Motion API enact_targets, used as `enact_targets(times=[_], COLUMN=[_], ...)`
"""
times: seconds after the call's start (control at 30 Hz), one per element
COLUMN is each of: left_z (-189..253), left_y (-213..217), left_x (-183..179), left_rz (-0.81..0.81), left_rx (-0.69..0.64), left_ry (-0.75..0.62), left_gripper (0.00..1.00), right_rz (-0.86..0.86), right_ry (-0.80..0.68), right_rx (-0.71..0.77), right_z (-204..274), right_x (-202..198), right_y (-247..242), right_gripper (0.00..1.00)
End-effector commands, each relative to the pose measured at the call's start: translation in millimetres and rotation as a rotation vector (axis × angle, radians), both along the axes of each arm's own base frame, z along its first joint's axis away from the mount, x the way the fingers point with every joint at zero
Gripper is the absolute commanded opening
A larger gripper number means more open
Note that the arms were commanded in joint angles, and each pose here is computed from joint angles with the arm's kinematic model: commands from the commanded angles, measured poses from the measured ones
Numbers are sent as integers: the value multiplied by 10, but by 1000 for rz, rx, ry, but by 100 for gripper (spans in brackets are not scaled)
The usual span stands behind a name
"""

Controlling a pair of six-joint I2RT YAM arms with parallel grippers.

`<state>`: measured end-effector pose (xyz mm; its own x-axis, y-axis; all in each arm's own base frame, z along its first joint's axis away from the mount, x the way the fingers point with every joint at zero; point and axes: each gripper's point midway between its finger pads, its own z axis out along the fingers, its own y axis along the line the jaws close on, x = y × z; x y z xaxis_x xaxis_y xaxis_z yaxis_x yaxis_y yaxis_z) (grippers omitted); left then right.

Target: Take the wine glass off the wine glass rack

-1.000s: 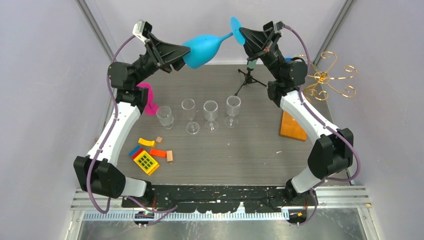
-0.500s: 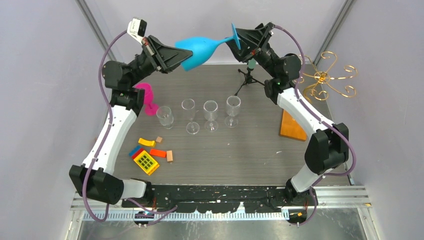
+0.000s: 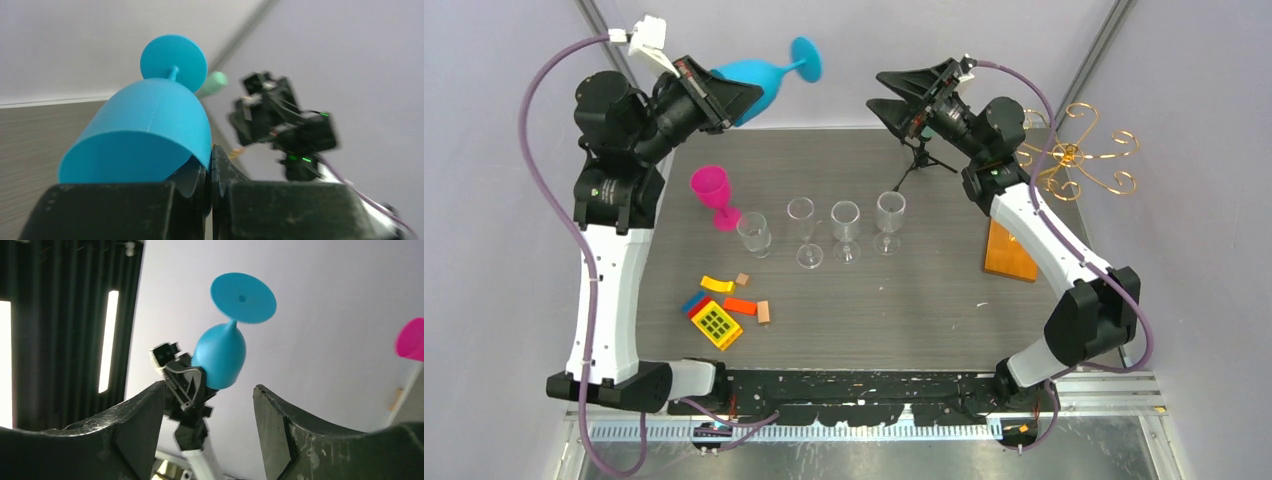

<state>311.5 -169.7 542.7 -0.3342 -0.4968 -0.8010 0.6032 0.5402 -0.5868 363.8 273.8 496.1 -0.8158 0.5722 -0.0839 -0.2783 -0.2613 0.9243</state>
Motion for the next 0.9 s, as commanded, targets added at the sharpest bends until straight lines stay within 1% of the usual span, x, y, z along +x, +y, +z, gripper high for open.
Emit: enact_targets(times=[0.0, 0.1, 0.13, 0.17, 0.27, 0.37, 0.43, 0.57, 0.67, 0.87], left_z=[-556, -730, -806, -891, -1177, -1499, -1691, -1907, -2001, -2228], left_y=[776, 1024, 1064, 1116, 1141, 1196, 1314, 1532, 1593, 1642], left_x=[203, 246, 264, 278, 340, 392, 409, 447, 454, 484], left_rz=[434, 554, 569, 589, 570, 554, 589, 663, 672, 663], left_rx=[338, 424, 449, 475, 559, 658, 728, 841, 889, 941], left_ry=[101, 151, 174, 203, 296, 409, 485, 558, 586, 647], left_gripper=[0, 0, 0, 0, 0, 0, 0, 0, 0, 0], right_rz=[-139, -190, -206, -232, -277, -326, -342, -362, -365, -358], right_ry=[0, -3, -2, -23, -24, -36, -39, -49, -55, -70], right_rx=[-162, -221, -262, -282, -370, -424, -460, -515, -555, -593], right_z=[-133, -161, -231, -195, -291, -312, -356, -412, -465, -516], right_x=[46, 72, 88, 78, 75, 31, 0, -56, -89, -138], right_y=[-95, -138, -147, -177, -234, -318, -358, -417, -443, -455], right_gripper=[70, 69, 69, 69, 69, 69, 69, 69, 69, 69])
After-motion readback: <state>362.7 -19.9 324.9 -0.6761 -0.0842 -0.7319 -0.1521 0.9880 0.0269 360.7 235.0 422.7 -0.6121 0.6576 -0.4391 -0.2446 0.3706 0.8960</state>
